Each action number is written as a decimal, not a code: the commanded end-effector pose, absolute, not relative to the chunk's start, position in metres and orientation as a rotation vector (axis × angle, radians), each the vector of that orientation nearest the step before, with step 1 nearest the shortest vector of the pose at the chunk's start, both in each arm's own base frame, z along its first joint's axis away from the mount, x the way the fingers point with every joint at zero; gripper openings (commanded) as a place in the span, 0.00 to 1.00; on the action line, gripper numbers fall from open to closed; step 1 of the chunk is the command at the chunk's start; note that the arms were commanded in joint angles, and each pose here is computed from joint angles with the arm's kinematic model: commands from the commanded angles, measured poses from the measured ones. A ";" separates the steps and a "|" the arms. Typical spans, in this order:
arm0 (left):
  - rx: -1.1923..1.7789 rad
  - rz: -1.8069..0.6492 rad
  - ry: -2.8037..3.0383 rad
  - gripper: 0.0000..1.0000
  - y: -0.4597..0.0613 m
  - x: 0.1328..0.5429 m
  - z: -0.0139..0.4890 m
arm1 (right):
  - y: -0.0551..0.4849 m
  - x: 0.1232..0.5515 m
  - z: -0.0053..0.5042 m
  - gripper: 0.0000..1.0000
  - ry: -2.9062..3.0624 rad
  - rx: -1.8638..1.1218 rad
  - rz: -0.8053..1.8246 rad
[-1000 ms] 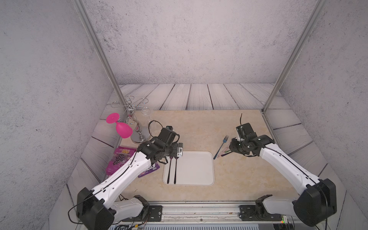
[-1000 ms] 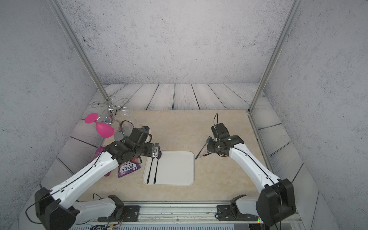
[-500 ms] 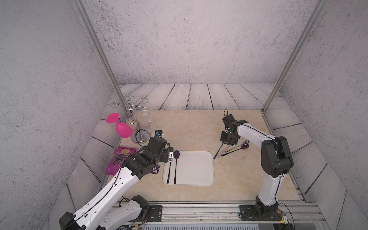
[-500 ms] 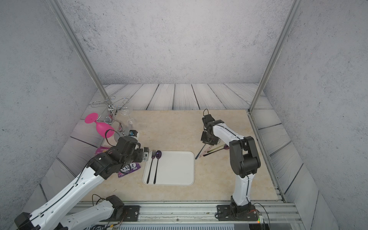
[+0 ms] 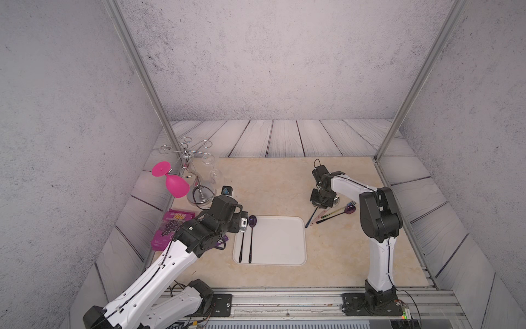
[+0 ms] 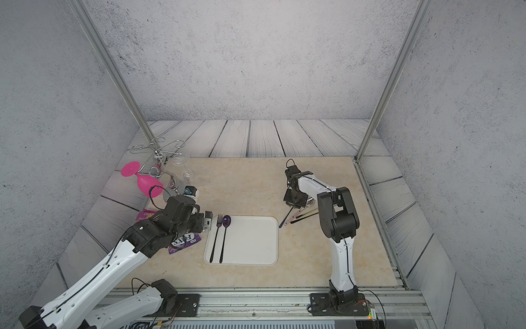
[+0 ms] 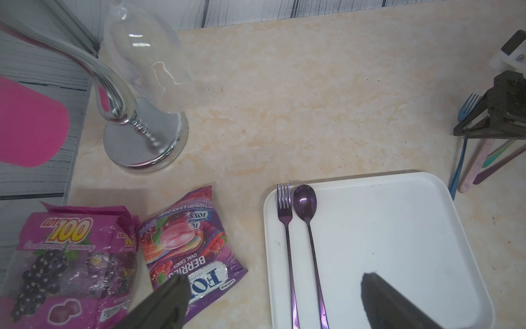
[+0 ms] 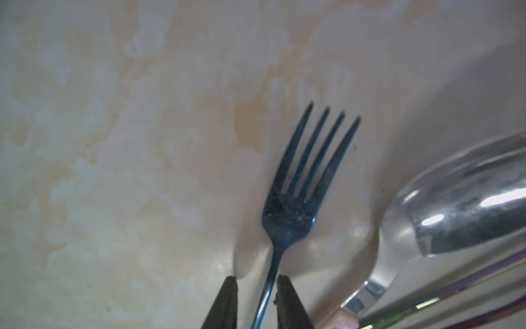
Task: Set the spoon and fork side by side
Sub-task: Pick up the fork at the center of the board, then place the fork on the tray, then pick up the spoon from the center of the board, then place the spoon on the tray.
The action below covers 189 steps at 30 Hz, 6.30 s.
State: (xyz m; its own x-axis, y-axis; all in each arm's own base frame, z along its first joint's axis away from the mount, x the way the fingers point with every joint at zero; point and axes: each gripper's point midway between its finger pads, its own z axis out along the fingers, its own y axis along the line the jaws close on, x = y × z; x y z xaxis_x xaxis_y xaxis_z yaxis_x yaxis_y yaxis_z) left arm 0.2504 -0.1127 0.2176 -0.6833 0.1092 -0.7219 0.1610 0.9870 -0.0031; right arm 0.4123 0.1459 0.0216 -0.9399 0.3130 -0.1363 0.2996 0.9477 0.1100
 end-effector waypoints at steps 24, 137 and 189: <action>0.143 -0.043 2.280 1.00 -0.098 0.246 0.227 | 0.146 0.432 0.113 0.00 2.771 0.282 0.178; 0.062 -0.039 2.216 1.00 -0.081 0.238 0.236 | 0.080 0.388 0.040 0.31 2.978 0.346 0.074; 0.033 -0.070 2.163 0.99 -0.077 0.233 0.248 | 0.349 0.259 0.084 0.02 2.928 0.000 0.534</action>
State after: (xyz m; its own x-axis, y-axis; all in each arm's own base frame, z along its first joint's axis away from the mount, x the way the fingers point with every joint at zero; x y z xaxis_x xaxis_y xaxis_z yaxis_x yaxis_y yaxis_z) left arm 0.2338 -0.0770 0.2453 -0.5698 0.0079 -0.8218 0.0528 0.9982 -0.0270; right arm 0.2492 0.3315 0.0767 -0.9893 -0.0129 -0.1453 -0.0584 0.9478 0.3134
